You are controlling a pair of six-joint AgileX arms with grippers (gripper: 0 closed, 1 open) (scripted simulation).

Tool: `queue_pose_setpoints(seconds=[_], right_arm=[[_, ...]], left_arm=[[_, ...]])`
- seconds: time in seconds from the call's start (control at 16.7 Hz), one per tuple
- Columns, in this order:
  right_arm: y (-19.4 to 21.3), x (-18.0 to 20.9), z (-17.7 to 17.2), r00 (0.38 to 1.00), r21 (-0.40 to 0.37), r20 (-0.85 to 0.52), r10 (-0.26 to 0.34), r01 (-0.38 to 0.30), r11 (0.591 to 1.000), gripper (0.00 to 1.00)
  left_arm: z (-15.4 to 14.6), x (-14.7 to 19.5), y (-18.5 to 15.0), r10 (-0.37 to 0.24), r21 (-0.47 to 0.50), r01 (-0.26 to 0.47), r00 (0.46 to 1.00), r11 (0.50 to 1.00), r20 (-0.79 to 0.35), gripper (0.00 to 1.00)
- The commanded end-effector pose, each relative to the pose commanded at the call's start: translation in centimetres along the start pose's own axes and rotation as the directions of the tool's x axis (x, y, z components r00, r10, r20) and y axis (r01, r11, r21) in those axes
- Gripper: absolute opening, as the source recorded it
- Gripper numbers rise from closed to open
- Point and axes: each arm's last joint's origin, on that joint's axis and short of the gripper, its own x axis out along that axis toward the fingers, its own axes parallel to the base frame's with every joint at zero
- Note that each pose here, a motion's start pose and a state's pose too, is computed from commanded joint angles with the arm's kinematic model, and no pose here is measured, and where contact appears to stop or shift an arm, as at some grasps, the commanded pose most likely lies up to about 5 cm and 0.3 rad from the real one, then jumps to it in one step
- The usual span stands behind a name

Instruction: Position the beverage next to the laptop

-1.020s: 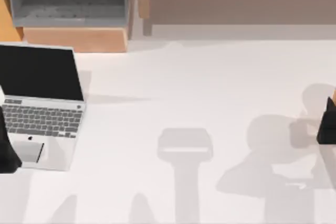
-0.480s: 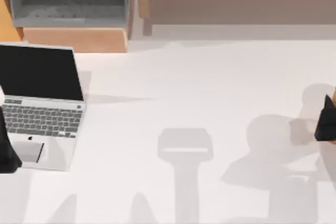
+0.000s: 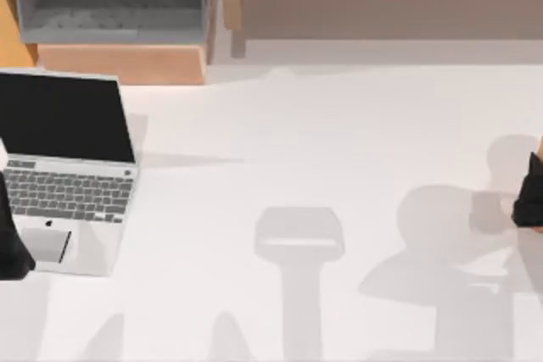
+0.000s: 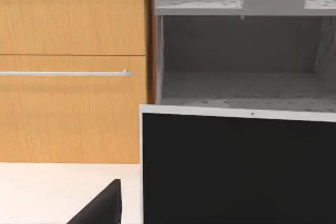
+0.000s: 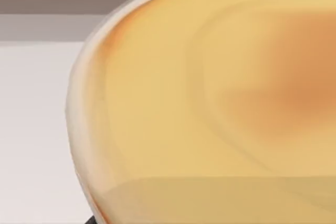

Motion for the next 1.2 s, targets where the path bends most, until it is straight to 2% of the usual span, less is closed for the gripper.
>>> queue_pose_setpoints(seconds=[0.3,0.36,1.2], right_arm=[[0.00,0.00,0.00,1.000,0.000,0.000,0.000,0.000,1.000,0.02],[0.00,0.00,0.00,1.000,0.000,0.000,0.000,0.000,1.000,0.00],[-0.01,-0.31,0.77,1.000,0.001,-0.006,0.000,0.000,1.000,0.00]], left_arm=[[0.00,0.00,0.00,0.000,0.000,0.000,1.000,1.000,0.000,1.00],[0.00,0.00,0.00,0.000,0.000,0.000,1.000,1.000,0.000,1.00],[0.00,0.00,0.00,0.000,0.000,0.000,1.000,1.000,0.000,1.00]])
